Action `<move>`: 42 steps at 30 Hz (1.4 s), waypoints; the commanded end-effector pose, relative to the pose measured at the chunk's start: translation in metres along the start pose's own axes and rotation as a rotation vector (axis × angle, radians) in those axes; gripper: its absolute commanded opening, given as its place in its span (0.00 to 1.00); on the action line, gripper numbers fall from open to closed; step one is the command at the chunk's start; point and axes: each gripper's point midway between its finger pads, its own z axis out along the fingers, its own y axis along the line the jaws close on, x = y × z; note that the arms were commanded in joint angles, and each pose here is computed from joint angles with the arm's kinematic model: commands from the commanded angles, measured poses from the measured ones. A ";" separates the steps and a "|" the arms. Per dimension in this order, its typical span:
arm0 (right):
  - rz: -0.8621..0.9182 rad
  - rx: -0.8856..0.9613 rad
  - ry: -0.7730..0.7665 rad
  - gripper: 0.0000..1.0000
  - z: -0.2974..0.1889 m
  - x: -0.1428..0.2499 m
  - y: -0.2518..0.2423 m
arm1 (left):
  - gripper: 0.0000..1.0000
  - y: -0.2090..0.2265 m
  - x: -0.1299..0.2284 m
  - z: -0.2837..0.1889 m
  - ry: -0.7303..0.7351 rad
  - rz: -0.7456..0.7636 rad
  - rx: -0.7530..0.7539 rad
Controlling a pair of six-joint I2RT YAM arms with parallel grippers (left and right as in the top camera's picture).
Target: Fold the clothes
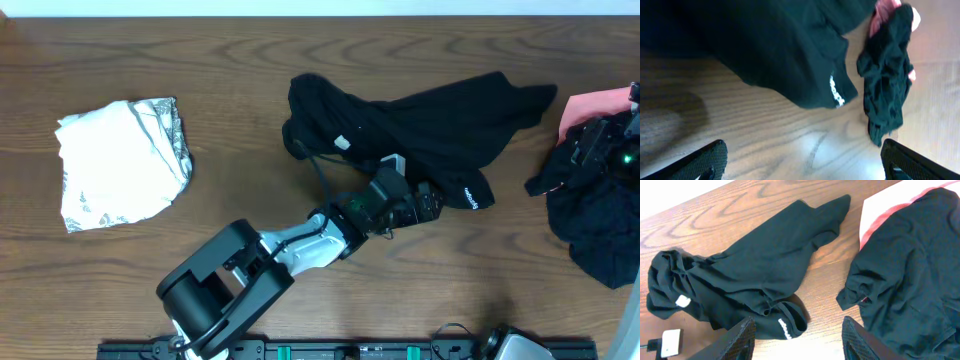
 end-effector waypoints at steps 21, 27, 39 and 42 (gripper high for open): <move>-0.016 -0.010 0.007 0.52 0.001 0.002 0.003 | 0.91 0.012 -0.014 0.035 -0.090 -0.287 0.013; -0.017 -0.010 0.006 0.50 0.001 0.001 0.003 | 0.69 0.003 -0.018 0.036 -0.097 -0.309 0.034; -0.017 -0.010 0.006 0.48 0.001 0.001 0.003 | 0.57 0.008 -0.026 0.039 -0.149 -0.371 0.021; -0.017 -0.010 0.006 0.48 0.001 0.001 0.003 | 0.56 0.011 -0.026 0.042 -0.147 -0.386 0.016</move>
